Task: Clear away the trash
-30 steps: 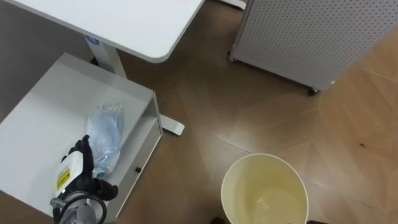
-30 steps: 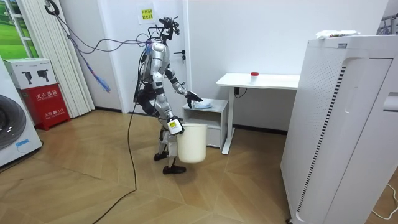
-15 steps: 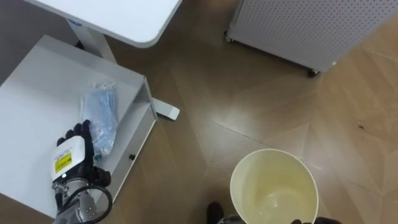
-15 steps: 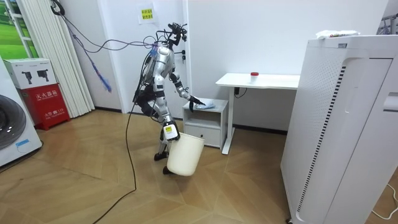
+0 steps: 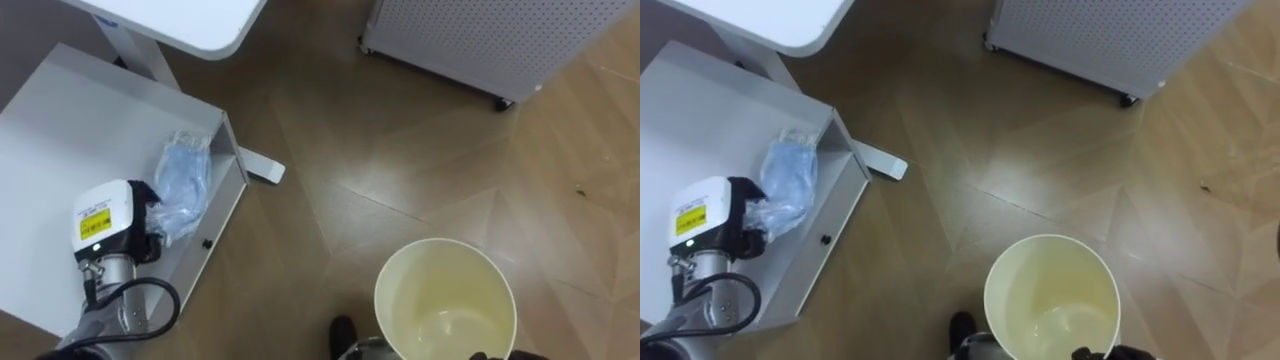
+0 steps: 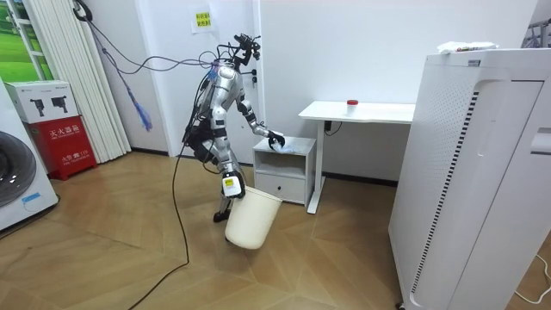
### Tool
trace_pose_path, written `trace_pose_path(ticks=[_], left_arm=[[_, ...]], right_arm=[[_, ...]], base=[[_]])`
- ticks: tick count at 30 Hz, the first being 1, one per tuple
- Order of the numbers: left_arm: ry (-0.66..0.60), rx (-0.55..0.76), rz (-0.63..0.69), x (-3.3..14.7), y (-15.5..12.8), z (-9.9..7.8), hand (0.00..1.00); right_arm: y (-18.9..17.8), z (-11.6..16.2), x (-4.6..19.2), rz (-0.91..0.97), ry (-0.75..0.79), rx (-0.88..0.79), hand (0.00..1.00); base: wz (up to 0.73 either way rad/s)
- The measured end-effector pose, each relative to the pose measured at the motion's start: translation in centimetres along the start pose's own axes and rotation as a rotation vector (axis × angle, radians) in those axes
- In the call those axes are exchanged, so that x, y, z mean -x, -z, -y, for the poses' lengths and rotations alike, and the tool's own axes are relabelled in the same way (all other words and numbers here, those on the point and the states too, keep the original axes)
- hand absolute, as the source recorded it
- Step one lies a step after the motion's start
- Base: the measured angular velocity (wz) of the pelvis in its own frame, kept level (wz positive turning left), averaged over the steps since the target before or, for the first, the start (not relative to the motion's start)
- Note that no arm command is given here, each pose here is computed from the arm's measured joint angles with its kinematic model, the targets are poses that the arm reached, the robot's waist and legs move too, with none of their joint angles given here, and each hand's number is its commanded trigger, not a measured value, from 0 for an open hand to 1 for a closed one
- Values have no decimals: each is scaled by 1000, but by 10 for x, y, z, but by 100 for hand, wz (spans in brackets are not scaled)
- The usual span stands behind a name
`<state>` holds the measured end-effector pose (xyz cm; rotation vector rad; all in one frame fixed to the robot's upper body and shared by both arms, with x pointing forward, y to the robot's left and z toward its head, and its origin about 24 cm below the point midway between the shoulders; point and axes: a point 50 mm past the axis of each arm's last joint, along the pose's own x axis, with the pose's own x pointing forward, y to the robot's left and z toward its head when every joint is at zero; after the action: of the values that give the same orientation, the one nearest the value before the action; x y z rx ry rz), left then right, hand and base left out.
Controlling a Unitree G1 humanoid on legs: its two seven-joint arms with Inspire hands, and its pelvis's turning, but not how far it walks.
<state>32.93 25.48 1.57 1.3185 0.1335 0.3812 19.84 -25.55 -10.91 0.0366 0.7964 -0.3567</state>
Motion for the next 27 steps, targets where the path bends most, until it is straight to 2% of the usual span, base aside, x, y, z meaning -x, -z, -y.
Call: trace_pose_path(ticks=[8,11,18,23,27], left_arm=[[5,2,-15,3,2,3,100],[30,-4,-22,10,7,10,100],[105,40,-1,32,5,32,100],[139,113,69,46,-13,45,100],[221,195,133,76,-31,66,100]], right_arm=[[0,-2,0,-17,2,5,100],[2,-5,0,-17,3,9,100],[-2,-11,-1,16,0,44,100],[1,-16,-1,40,-11,82,100],[3,-18,0,53,-15,84,100]], base=[[-1],[-3],[-4],[4],[-3]])
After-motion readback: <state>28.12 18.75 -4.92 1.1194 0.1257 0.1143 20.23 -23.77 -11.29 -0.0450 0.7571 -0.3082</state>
